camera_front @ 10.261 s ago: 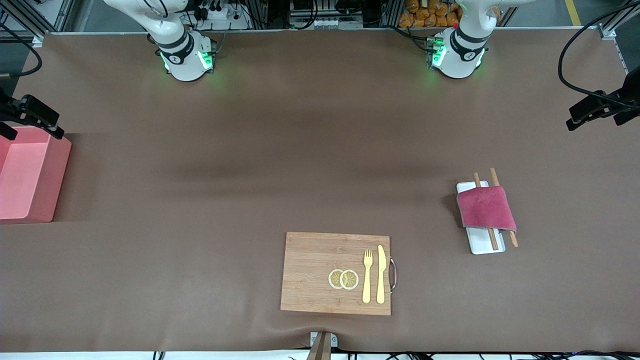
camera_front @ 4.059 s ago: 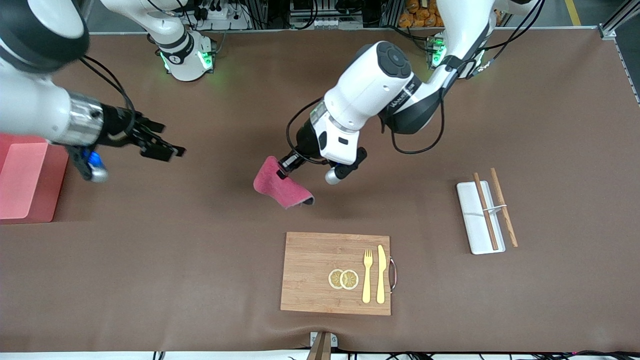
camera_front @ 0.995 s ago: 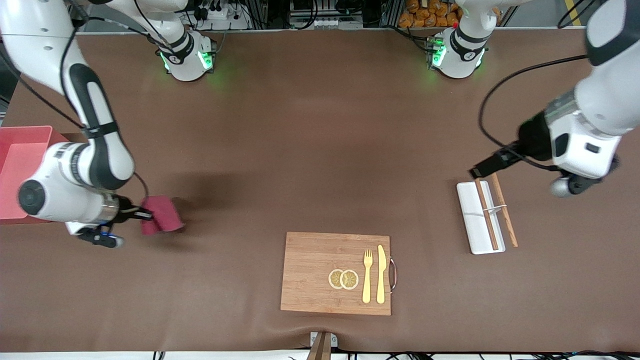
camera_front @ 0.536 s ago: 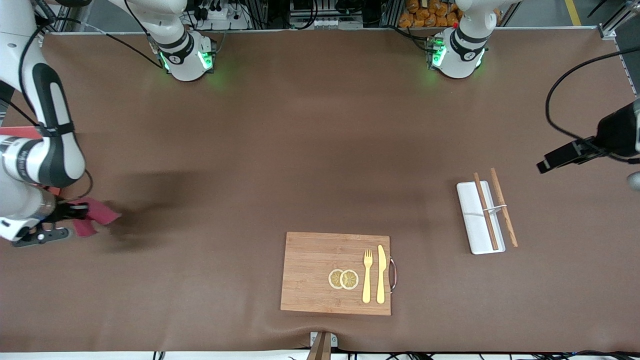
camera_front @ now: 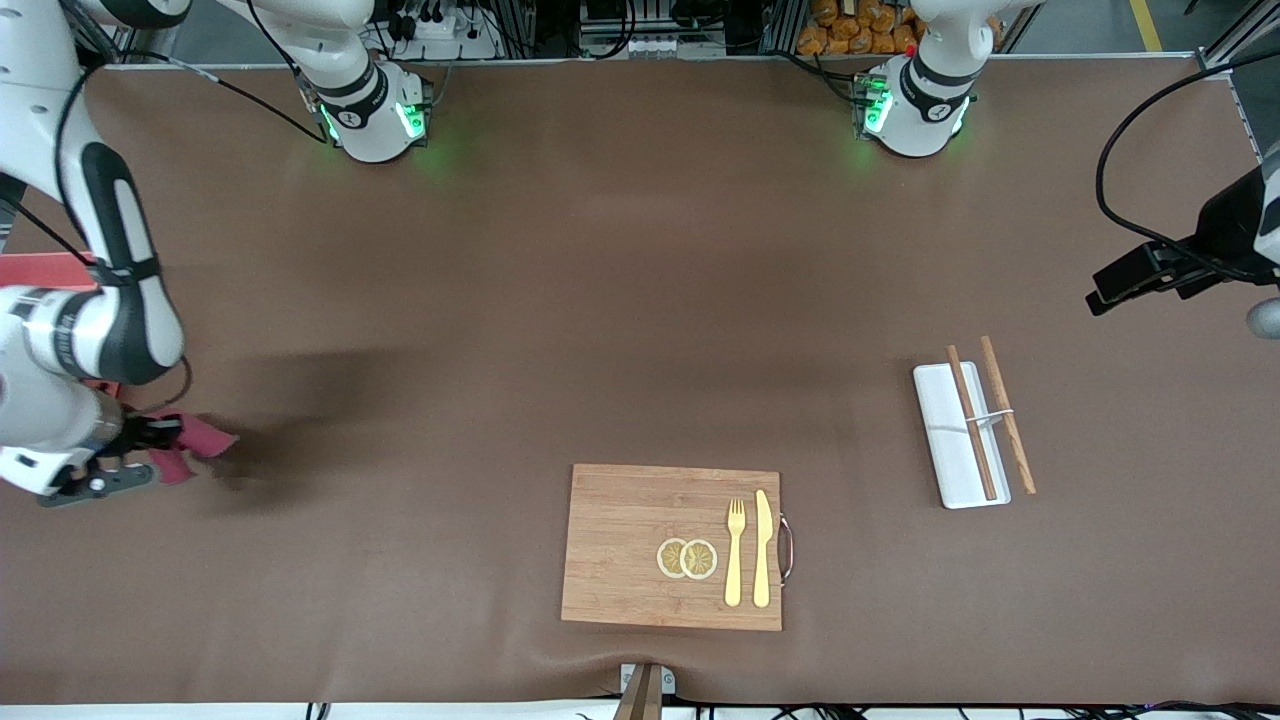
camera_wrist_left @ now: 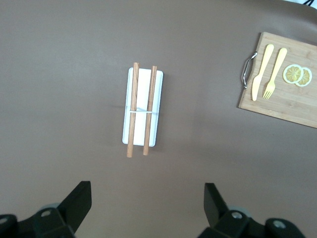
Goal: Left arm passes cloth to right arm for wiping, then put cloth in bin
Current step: 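Wipe the table with the cloth in the right gripper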
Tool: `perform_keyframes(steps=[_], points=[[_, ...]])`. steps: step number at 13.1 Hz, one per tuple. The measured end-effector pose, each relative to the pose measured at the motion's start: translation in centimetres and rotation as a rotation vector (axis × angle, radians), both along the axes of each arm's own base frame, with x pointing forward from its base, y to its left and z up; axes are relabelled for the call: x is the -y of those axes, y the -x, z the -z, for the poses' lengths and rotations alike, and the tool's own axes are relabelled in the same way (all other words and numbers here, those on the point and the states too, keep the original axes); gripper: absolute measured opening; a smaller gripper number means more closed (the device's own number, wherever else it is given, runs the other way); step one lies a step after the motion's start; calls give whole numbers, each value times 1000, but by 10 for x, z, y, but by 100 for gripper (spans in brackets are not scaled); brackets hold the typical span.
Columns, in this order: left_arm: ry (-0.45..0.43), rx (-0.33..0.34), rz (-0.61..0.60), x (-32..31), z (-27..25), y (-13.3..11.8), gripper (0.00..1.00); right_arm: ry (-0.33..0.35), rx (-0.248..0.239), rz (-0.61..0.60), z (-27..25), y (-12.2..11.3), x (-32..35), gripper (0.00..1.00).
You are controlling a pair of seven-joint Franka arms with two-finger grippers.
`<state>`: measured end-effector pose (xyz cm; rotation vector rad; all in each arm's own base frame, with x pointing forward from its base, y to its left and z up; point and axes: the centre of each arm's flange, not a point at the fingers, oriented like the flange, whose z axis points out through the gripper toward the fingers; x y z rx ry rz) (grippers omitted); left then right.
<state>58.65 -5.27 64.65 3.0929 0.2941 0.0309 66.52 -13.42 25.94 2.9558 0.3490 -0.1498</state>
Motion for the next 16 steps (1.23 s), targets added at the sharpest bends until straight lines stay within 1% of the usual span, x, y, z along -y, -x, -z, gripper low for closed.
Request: perform_keyframes(steps=[2, 4, 5, 8, 10, 12, 13, 15, 16], points=[[-16, -3, 9, -2, -1, 8, 100, -33, -2, 91, 9, -5, -59, 2], [-35, -6, 10, -4, -2, 16, 100, -75, -15, 188, 11, -5, -126, 2], [-41, -9, 5, -6, -1, 19, 100, -82, -19, 232, 11, -3, -158, 2], [-45, -14, -4, -11, 0, 22, 100, -128, -41, 383, 5, 7, -238, 2], [-45, -14, -3, -10, 0, 22, 100, -145, -39, 477, -4, 17, -293, 2], [-46, -14, -5, -11, 0, 22, 100, -149, -20, 519, -18, 28, -343, 2], [-46, -14, -6, -12, 0, 22, 100, -148, -16, 522, -27, 32, -356, 2], [-46, -18, -9, -14, 2, 22, 100, -133, -35, 513, -49, 35, -349, 2], [-46, -20, -10, -14, 3, 22, 100, -125, -52, 478, -63, 34, -333, 2]])
